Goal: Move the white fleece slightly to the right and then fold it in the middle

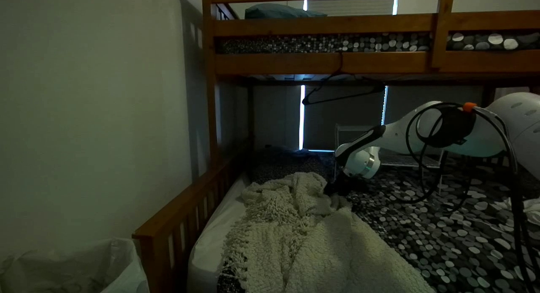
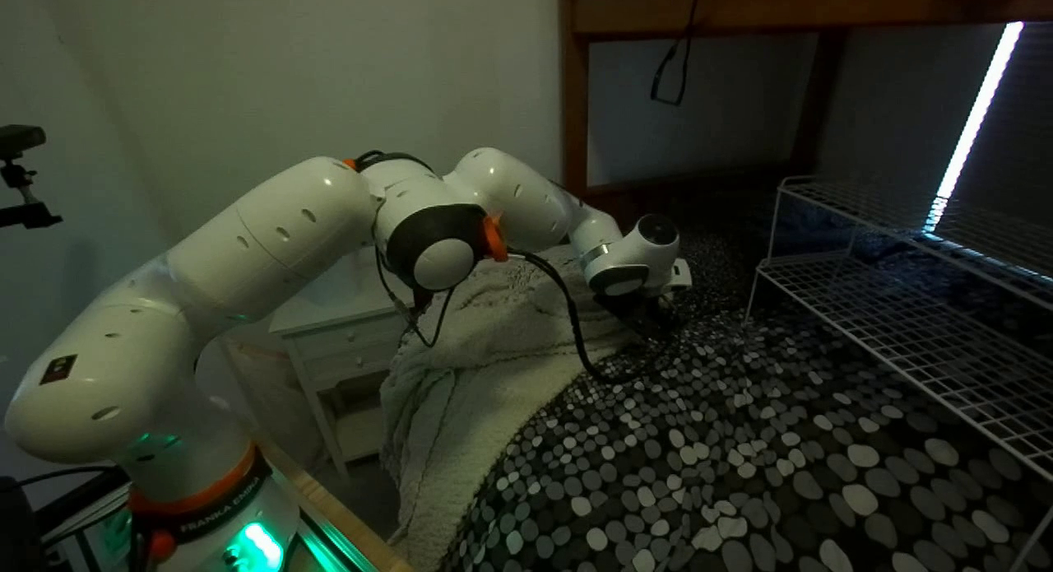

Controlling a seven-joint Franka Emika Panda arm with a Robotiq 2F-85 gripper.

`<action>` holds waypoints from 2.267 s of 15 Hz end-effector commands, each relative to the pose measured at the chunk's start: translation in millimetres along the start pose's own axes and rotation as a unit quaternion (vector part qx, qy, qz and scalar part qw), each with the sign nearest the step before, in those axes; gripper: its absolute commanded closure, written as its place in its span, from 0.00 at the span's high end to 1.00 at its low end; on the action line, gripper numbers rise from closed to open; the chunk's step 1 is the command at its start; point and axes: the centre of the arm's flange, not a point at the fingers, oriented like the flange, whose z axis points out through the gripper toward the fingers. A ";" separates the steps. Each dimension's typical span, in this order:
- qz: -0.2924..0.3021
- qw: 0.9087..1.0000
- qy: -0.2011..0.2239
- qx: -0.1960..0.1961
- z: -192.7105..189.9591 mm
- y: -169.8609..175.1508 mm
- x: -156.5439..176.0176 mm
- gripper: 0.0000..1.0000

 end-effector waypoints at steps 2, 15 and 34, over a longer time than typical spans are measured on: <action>0.020 0.999 -0.008 0.031 0.1 -6.4 20.0 0.35; -0.011 0.995 0.086 -0.049 -146.3 5.5 82.5 0.03; 0.105 0.976 -0.084 -0.173 -301.5 87.8 24.0 0.03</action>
